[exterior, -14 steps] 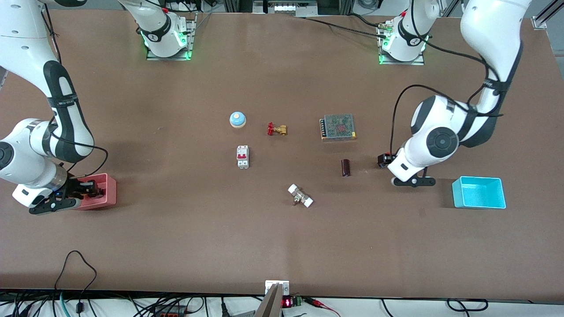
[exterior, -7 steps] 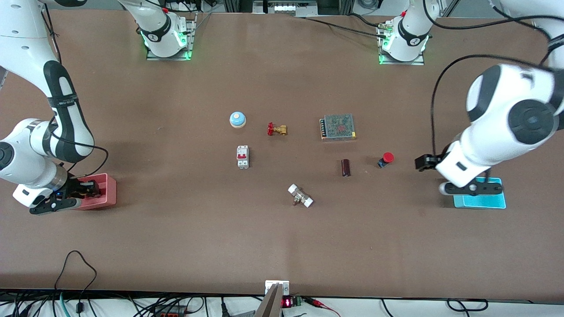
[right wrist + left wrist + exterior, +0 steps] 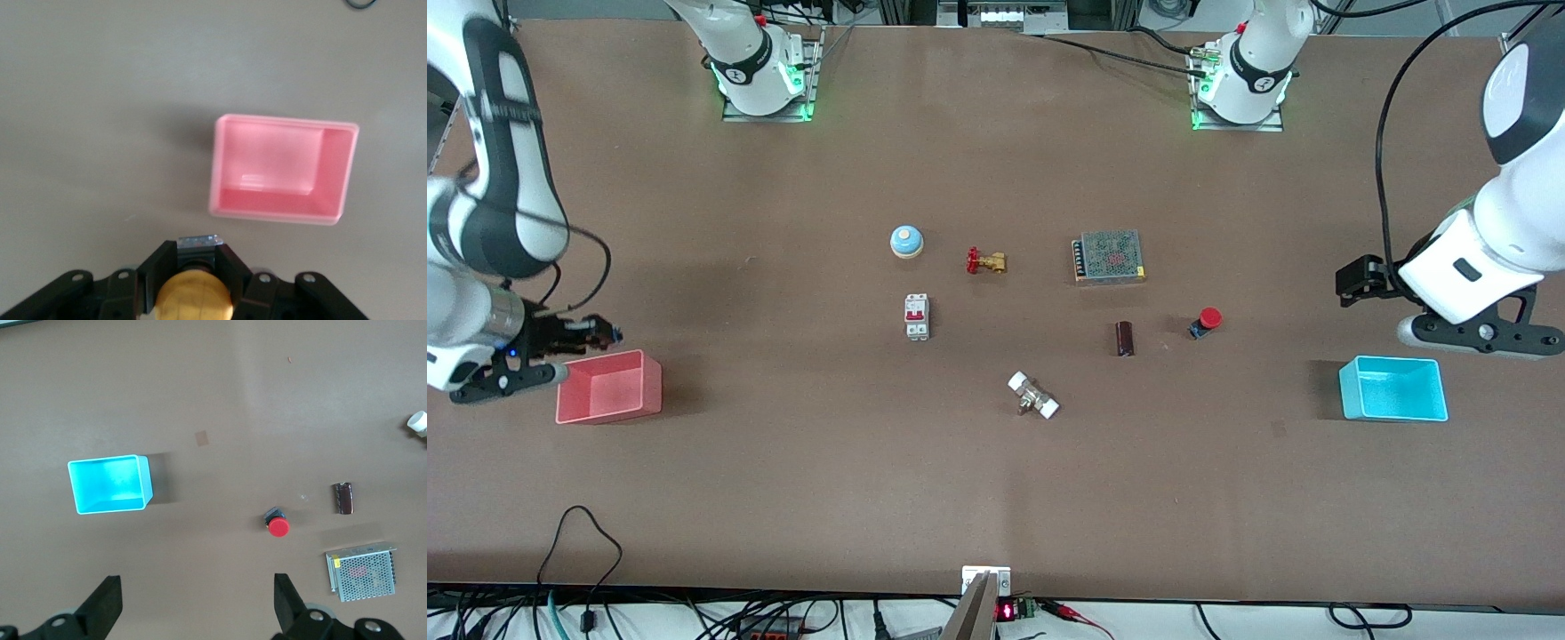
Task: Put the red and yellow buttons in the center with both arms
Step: 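Carry the yellow button with the right gripper toward the circuit breaker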
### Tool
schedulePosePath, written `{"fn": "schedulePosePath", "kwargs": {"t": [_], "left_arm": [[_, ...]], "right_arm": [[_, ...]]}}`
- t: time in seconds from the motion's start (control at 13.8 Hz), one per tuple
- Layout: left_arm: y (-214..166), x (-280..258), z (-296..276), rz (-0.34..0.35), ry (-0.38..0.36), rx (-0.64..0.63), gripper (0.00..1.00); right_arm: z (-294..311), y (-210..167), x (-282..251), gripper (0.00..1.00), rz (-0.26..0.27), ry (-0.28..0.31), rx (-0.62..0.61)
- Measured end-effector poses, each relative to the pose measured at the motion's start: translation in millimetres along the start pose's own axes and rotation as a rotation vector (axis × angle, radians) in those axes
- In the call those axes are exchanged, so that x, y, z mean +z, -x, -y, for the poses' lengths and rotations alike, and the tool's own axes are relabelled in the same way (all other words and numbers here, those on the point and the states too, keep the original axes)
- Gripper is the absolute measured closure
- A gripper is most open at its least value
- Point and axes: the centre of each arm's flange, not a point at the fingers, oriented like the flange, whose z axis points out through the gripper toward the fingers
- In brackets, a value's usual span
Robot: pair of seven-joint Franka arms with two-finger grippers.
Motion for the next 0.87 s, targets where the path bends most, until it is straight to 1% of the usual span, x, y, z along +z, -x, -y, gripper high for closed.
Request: {"fn": "schedulePosePath", "kwargs": {"t": [0.14, 0.29, 0.36, 0.43, 0.51, 0.65, 0.72, 0.87], "left_arm": [[0.0, 3.8, 3.0, 0.01, 0.0, 0.002, 0.0], [0.3, 7.7, 5.7, 0.018, -0.001, -0.004, 0.0], [2.2, 9.3, 6.7, 0.025, -0.006, -0.009, 0.0], [7.2, 12.3, 10.5, 0.033, -0.008, -0.021, 0.0], [14.5, 15.3, 20.1, 0.022, -0.004, -0.046, 0.0], [39.7, 22.6, 45.1, -0.032, 0.028, -0.081, 0.0], [54.9, 25.0, 57.1, -0.052, 0.046, -0.071, 0.0], [76.5, 23.0, 68.0, -0.086, 0.056, -0.026, 0.0]], "right_arm": [[72.6, 5.4, -33.1, 0.67, 0.016, -0.011, 0.048], [139.9, 2.6, -32.2, 0.67, 0.019, -0.013, 0.094], [165.0, -0.6, -24.1, 0.67, 0.009, -0.012, 0.116], [185.7, -3.6, -13.0, 0.67, -0.007, -0.012, 0.132], [202.4, -6.3, -0.2, 0.67, -0.027, -0.014, 0.147], [230.9, -9.5, 31.4, 0.67, -0.076, -0.027, 0.169], [243.4, -9.3, 49.4, 0.67, -0.095, -0.034, 0.174], [265.0, -7.2, 79.1, 0.67, -0.124, -0.037, 0.176]]}}
